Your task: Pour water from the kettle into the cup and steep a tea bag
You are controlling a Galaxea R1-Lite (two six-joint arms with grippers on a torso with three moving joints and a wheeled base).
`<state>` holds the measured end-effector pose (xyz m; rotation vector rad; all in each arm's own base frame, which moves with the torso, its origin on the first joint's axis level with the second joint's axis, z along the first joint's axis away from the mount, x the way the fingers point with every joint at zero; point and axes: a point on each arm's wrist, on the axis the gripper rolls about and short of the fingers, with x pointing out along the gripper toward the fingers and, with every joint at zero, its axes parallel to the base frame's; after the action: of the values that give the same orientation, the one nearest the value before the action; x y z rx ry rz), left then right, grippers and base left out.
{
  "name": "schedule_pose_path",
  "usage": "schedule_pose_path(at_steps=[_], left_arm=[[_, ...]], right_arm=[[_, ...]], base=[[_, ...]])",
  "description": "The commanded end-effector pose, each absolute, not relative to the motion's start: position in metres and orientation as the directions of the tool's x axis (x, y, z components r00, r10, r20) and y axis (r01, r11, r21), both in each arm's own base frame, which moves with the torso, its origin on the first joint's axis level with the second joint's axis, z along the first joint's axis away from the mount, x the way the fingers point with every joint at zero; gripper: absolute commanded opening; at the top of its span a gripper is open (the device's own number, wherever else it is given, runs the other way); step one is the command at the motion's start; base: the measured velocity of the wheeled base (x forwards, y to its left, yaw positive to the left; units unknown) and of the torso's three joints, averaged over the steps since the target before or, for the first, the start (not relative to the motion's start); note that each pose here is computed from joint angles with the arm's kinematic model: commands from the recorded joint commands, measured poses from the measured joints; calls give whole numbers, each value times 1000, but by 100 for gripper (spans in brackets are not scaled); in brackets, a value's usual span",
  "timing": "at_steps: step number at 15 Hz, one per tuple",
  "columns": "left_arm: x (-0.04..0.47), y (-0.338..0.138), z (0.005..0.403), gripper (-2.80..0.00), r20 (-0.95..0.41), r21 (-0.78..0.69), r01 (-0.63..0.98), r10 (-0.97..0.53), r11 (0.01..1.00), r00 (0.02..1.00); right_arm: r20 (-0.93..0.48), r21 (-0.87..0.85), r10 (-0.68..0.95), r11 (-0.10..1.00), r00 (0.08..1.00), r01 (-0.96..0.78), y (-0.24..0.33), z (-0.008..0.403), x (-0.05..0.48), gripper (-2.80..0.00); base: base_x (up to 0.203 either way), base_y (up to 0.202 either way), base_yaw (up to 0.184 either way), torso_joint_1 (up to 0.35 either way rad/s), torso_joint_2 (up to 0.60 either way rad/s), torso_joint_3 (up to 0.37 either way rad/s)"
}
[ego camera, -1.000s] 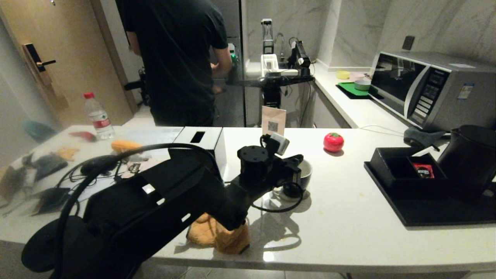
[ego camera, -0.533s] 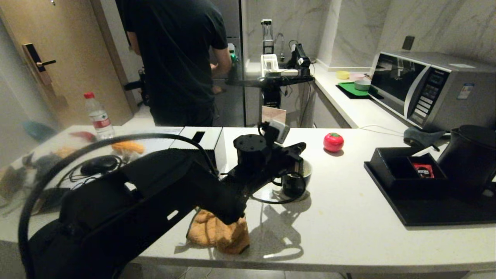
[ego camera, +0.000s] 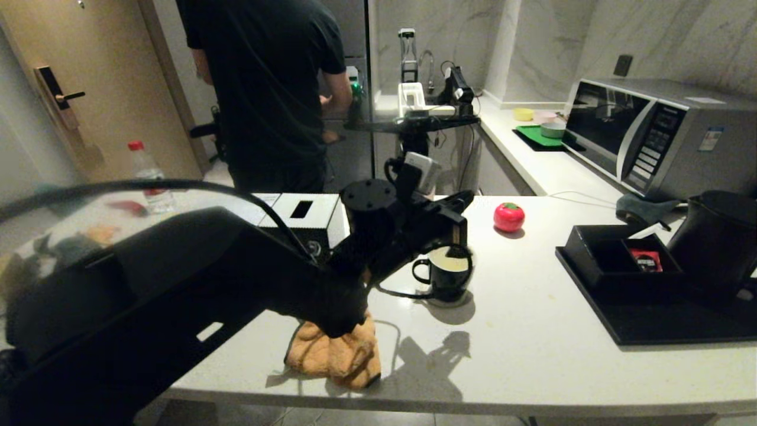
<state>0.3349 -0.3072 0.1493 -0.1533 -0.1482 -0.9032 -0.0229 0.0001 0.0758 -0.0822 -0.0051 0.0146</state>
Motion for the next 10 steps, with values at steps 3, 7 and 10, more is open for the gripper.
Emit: schedule_pose_path(at_steps=[3, 7, 10], left_arm=[[325, -298, 178, -280, 253, -59, 793, -760, 606, 599], [325, -299, 177, -280, 251, -59, 795, -762, 604, 597], [329, -302, 167, -280, 234, -61, 792, -762, 608, 603]], right_arm=[[3, -83, 15, 996, 1000, -15, 0, 76, -23, -280], [3, -83, 15, 996, 1000, -15, 0, 76, -23, -280], [3, -83, 15, 996, 1000, -15, 0, 76, -23, -280]], base=[[0, 0, 0, 0, 0, 0], [0, 0, 0, 0, 0, 0], [0, 0, 0, 0, 0, 0]])
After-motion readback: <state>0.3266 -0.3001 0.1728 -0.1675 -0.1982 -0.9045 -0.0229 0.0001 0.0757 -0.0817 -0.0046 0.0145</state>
